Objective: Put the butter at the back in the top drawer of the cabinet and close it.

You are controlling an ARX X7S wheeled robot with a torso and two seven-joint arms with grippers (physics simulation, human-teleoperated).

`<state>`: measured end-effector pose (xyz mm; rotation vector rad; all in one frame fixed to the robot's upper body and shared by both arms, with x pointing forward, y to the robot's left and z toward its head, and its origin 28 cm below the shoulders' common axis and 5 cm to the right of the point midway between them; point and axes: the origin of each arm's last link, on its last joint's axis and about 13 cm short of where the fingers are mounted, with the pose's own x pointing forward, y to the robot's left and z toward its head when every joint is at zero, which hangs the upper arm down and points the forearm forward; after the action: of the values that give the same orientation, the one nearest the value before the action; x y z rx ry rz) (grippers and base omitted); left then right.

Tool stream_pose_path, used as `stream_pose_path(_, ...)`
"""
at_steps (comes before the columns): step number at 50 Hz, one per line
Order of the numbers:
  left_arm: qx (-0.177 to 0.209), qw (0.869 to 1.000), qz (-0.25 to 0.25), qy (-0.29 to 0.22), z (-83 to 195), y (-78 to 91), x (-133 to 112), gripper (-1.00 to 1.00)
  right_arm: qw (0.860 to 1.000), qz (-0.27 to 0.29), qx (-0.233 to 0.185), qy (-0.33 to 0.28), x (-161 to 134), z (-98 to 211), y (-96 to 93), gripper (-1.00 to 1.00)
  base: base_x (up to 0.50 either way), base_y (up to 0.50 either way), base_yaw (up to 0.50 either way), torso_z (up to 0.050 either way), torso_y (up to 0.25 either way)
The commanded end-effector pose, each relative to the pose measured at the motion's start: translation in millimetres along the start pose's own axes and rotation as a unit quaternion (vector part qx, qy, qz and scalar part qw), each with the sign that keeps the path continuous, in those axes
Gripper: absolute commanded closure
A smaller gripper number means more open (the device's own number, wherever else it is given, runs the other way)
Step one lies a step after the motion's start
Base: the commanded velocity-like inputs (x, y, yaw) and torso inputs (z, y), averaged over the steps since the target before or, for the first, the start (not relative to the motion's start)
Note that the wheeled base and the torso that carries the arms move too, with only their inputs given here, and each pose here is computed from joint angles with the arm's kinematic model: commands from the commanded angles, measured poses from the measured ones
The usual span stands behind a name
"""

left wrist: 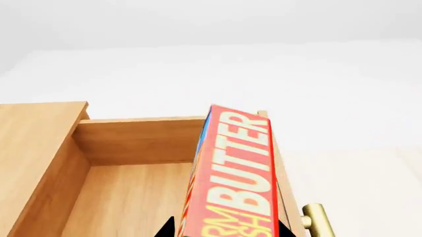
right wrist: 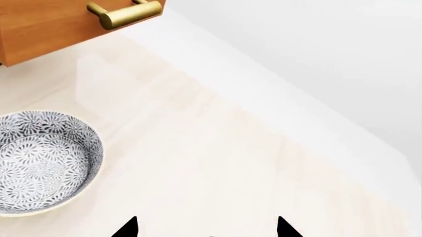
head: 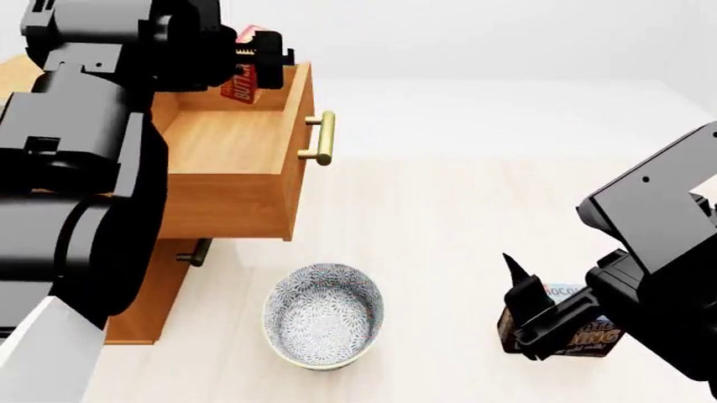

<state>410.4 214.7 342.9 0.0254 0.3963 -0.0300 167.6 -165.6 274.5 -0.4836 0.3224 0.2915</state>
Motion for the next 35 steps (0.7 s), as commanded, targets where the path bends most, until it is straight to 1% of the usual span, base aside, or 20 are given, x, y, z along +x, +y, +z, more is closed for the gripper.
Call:
stream_pose_path(1,-0.013,1.0,0.003,-0.006,1.0,-0.7,0.0,1.0,1.0,0.0,0.0,0.001,0.7,-0.8,-0.4,-1.0,0.0,0.0,0.0,0.0,0.01)
stream_pose_path(14,-0.033,0.999,0.001,0.002,-4.4,3.2,2.8,1.0,1.0,-0.002,-0.001,0.003,0.8,-0.3,-0.4,-1.0,0.0,0.0,0.0,0.0,0.001)
stream_pose_path(35,-0.044,0.999,0.002,0.011,-12.2,7.4,7.1,1.0,1.0,-0.006,-0.002,0.006,2.8,-0.8,0.0,-1.0,0.0,0.0,0.0,0.0,0.001)
